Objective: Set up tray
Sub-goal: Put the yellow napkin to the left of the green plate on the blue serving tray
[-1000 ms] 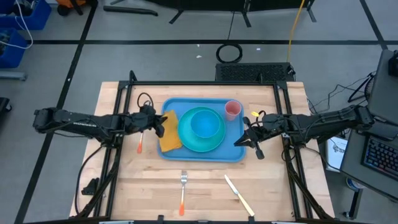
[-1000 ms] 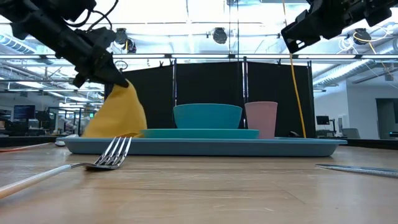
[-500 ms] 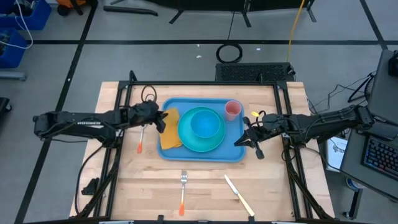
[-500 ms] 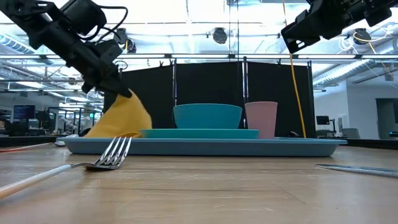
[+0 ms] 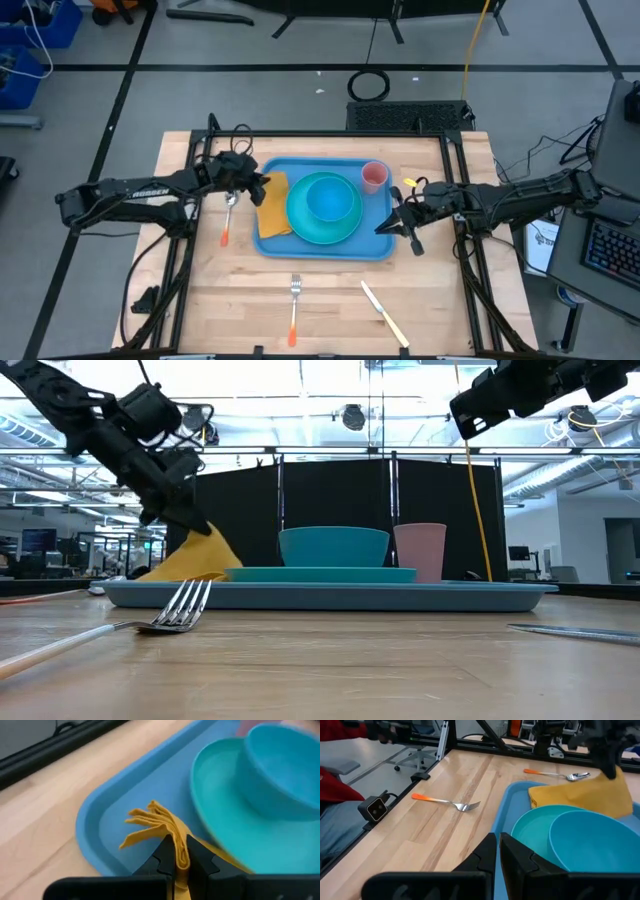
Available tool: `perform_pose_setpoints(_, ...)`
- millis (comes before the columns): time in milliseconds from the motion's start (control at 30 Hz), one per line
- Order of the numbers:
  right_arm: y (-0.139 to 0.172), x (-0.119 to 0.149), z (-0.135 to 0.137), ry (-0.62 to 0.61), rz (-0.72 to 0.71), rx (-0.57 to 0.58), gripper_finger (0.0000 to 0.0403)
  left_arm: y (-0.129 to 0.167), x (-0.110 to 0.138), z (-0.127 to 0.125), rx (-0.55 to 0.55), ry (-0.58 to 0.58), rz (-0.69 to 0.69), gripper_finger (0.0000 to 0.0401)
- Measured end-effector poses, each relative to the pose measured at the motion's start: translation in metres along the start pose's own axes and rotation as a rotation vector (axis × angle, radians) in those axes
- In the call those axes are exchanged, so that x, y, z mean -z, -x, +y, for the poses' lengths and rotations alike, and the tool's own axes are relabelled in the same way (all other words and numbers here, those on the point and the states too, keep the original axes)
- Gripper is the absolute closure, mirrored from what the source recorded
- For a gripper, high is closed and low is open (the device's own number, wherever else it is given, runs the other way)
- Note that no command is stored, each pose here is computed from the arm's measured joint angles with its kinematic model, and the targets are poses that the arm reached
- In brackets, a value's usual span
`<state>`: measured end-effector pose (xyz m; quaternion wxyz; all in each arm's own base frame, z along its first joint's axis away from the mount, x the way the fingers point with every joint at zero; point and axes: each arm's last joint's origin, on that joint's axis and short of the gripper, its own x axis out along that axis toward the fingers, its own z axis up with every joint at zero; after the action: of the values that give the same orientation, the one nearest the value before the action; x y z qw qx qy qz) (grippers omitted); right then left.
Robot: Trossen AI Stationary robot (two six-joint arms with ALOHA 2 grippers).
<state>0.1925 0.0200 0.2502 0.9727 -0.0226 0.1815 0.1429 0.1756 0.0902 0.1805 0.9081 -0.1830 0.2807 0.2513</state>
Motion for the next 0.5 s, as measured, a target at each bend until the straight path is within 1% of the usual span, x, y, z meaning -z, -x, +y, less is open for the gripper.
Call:
perform_pose_setpoints(133,0.000,0.000,0.000,0.001,-0.002,0.000,0.0390,-0.013,0.002,0.007,-0.034,0.006,0.020,0.0383)
perform_pose_setpoints(233,0.000,0.000,0.000,0.001,-0.002,0.000,0.0390,-0.022,0.004,0.013,-0.070,0.036,0.037,0.0383)
perform_pose_setpoints(400,0.000,0.000,0.000,0.001,-0.002,0.001,0.0390,-0.035,0.003,0.016,-0.070,0.003,0.011,0.0374)
perform_pose_setpoints(500,0.000,0.000,0.000,-0.003,-0.002,0.000,0.0390,-0.039,0.000,0.016,-0.067,0.046,-0.022,0.0370)
